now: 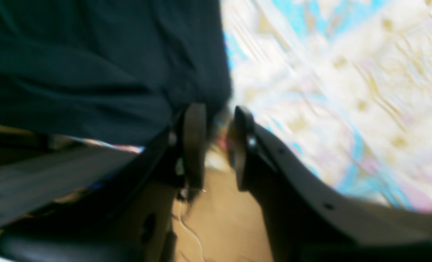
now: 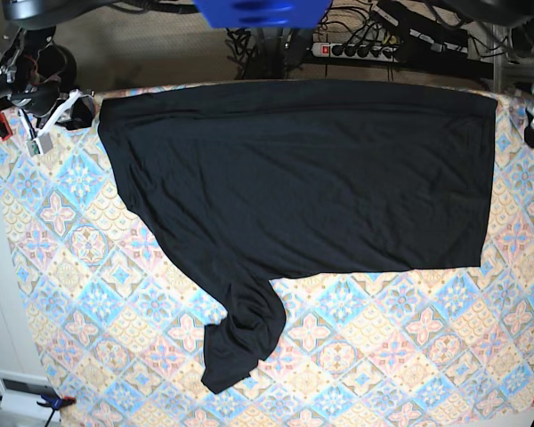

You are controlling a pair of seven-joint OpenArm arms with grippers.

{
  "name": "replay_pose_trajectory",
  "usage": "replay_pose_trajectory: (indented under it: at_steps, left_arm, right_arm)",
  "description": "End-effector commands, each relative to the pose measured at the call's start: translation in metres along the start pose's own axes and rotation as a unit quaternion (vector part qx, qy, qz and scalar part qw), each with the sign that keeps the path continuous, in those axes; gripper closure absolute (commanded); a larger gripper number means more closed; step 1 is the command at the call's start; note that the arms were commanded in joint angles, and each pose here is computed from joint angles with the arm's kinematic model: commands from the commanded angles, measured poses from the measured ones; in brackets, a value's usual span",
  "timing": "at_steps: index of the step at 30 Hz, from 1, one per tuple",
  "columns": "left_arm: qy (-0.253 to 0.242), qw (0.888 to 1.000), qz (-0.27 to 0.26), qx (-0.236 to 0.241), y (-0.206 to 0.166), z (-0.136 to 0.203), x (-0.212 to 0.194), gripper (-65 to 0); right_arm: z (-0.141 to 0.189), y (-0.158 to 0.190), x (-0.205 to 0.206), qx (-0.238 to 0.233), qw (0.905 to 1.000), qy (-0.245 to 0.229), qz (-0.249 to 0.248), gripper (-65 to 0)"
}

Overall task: Layout the t-shirt on the table in an organized manner, then fold the t-shirt properly
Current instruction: 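Release the shirt edge and move both grippers to the shirt sides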

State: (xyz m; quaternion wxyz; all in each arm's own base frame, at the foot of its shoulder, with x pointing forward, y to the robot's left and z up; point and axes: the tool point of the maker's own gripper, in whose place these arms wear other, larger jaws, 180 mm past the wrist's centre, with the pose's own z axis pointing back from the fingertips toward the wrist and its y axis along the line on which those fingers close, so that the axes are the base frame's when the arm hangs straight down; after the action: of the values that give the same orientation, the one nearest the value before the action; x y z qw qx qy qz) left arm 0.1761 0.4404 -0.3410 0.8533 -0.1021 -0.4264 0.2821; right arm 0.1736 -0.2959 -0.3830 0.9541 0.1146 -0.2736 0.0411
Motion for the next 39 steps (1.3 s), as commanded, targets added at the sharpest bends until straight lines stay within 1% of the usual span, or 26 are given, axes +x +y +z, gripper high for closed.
replay_pose_trajectory:
  at_steps: [1,5,8,11,15,19,22,27,30,32,34,36,39]
  left_arm:
    - [-0.029,0.999,-0.025,-0.002,-0.007,-0.001,0.028,-29.5]
    - [-0.014,0.996,-0.088,0.010,-0.039,-0.045,0.051,-29.5]
    - [-0.028,0.991,-0.128,0.020,-0.057,-0.064,0.070,-29.5]
    - [-0.037,0.986,-0.163,0.007,-0.081,-0.092,0.079,-29.5]
    - [-0.037,0.987,-0.155,-0.005,-0.090,-0.125,0.079,-29.5]
    - [-0.041,0.991,-0.130,-0.002,-0.090,-0.154,0.080,-29.5]
    - [-0.045,0.989,-0.138,-0.006,-0.103,-0.171,0.087,-29.5]
    - [-0.034,0.985,-0.166,-0.031,-0.133,-0.204,0.078,-29.7]
    - [-0.029,0.986,-0.161,-0.039,-0.141,-0.216,0.075,-29.7]
    - [-0.027,0.988,-0.149,-0.031,-0.141,-0.221,0.074,-29.7]
    - [-0.038,0.991,-0.130,-0.004,-0.132,-0.224,0.078,-29.7]
    - [-0.056,0.991,-0.119,0.021,-0.123,-0.223,0.085,-29.7]
    - [-0.067,0.991,-0.117,0.025,-0.122,-0.222,0.089,-29.7]
  right_arm:
    - [0.007,0.000,0.042,0.000,0.9979,-0.059,0.027,-13.4]
    - [-0.010,0.011,0.071,0.000,0.9955,-0.062,0.072,-13.3]
    - [-0.017,0.017,0.088,0.000,0.9933,-0.066,0.095,-13.3]
    - [-0.023,0.028,0.111,0.009,0.9897,-0.081,0.118,-13.3]
    - [-0.028,0.031,0.136,-0.007,0.9850,-0.085,0.150,-13.3]
    - [-0.033,0.036,0.139,-0.011,0.9826,-0.074,0.170,-13.3]
    - [-0.035,0.037,0.138,-0.009,0.9824,-0.072,0.172,-13.3]
    - [-0.035,0.037,0.138,-0.010,0.9826,-0.071,0.171,-13.3]
    - [-0.034,0.036,0.138,-0.011,0.9827,-0.072,0.170,-13.3]
    - [-0.034,0.036,0.138,-0.010,0.9827,-0.073,0.170,-13.3]
    - [-0.034,0.036,0.138,-0.010,0.9827,-0.073,0.170,-13.3]
    - [-0.034,0.036,0.138,-0.010,0.9827,-0.073,0.170,-13.3]
    - [-0.034,0.036,0.138,-0.010,0.9827,-0.073,0.170,-13.3]
